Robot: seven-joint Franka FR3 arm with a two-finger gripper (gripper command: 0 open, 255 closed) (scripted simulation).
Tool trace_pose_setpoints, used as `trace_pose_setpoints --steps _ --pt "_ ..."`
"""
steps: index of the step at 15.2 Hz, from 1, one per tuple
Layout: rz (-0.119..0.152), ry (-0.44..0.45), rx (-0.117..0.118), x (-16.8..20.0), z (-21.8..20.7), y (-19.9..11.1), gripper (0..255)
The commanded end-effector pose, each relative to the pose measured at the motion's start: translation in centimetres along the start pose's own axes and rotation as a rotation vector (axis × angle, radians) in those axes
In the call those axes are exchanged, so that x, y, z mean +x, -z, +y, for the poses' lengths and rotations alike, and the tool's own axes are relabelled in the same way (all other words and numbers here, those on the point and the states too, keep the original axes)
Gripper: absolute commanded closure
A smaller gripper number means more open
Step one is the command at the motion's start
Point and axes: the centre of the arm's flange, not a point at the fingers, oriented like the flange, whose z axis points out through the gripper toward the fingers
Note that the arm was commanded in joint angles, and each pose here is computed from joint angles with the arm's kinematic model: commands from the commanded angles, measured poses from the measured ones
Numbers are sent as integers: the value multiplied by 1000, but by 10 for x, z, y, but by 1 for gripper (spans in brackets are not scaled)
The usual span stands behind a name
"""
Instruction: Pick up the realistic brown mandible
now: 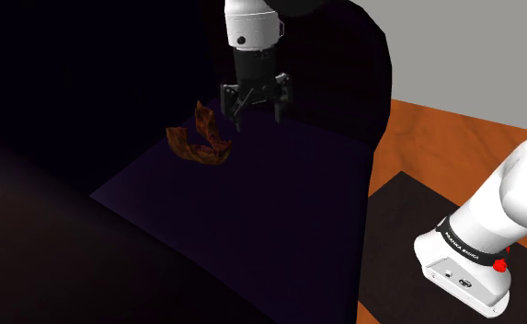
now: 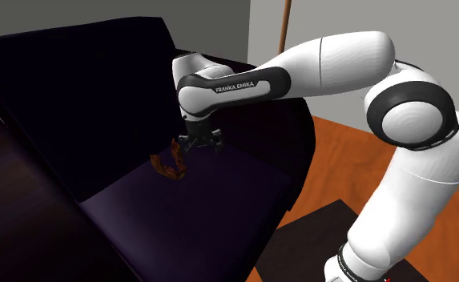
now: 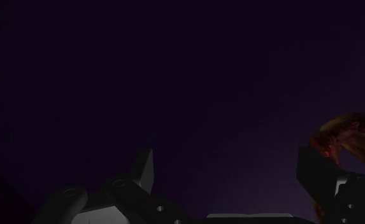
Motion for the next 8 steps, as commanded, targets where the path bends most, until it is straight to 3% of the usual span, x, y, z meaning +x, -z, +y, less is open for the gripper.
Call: trace_pose_setpoints --steps 1,8 --pt "1 -25 7 12 -23 1 0" --pt "3 -87 26 43 -90 -10 0"
